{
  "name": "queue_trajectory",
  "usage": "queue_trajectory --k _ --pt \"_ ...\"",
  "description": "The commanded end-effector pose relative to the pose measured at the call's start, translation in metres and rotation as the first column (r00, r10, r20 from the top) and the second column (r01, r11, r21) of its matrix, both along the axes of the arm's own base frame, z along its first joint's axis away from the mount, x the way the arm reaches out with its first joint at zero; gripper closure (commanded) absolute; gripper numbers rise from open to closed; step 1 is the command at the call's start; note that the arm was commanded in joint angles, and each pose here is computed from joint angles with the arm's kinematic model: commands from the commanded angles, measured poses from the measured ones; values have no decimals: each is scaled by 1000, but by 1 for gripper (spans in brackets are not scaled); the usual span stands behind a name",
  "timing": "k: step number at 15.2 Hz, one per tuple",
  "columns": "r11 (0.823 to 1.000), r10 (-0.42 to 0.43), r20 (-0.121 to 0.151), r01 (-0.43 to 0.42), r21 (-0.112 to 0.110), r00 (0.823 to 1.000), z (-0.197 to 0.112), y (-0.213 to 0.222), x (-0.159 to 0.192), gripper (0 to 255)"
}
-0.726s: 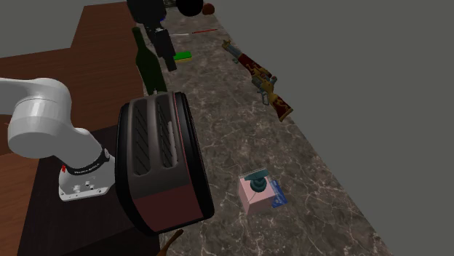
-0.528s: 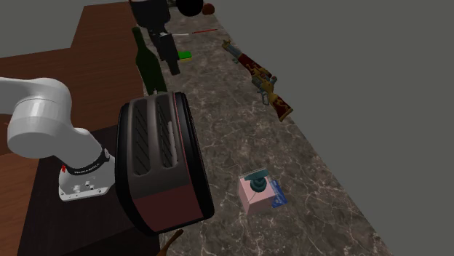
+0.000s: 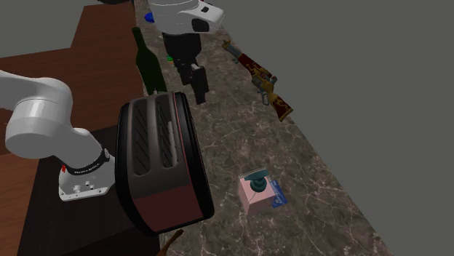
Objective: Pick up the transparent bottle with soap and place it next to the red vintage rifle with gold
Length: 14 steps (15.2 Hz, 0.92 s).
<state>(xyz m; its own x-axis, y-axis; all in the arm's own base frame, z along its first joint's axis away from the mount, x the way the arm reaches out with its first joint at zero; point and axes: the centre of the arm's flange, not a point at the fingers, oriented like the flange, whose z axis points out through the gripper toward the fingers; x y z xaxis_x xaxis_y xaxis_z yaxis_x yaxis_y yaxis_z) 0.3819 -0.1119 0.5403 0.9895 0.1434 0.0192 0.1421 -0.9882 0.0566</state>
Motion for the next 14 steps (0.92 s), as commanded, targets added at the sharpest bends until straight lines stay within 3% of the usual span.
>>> queue_trajectory --k 1,14 --pt "1000 1 -12 -1 5 1000 -11 -26 13 0" --pt "999 4 -91 0 41 996 -79 -179 81 0"
